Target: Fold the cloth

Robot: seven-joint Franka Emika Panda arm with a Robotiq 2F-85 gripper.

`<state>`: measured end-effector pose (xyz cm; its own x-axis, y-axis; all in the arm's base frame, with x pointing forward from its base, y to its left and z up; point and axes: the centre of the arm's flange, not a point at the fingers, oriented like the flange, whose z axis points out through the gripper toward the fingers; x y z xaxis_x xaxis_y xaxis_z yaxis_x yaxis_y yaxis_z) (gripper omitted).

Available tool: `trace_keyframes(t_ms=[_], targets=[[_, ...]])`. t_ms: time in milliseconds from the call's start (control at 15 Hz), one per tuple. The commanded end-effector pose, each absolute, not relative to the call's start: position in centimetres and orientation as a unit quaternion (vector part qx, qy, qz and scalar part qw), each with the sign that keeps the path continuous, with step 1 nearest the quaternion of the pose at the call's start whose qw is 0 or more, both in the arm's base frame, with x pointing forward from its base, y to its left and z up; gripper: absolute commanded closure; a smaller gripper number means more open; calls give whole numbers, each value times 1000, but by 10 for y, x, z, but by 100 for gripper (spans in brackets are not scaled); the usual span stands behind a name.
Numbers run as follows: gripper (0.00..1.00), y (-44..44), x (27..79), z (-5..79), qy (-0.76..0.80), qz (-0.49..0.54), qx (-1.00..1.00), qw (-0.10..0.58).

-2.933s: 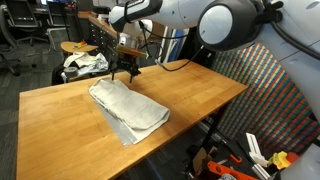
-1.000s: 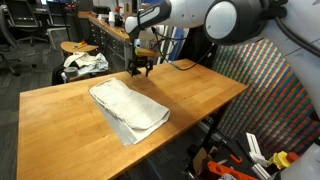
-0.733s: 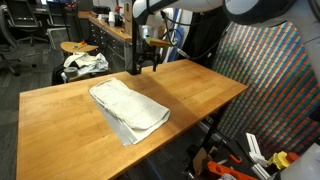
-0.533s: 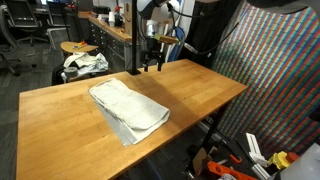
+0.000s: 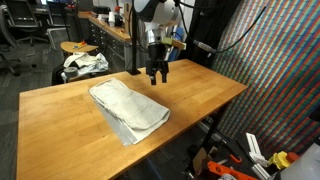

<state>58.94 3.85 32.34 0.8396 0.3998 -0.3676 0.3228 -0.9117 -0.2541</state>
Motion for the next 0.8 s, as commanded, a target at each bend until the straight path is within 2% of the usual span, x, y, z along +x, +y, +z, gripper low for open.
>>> trace_keyframes(t_ms=[0, 400, 733], targets=[[0, 78, 511, 328, -218, 182, -954, 92], [0, 141, 464, 301, -207, 98, -966, 116], [0, 176, 433, 278, -200, 12, -975, 98]])
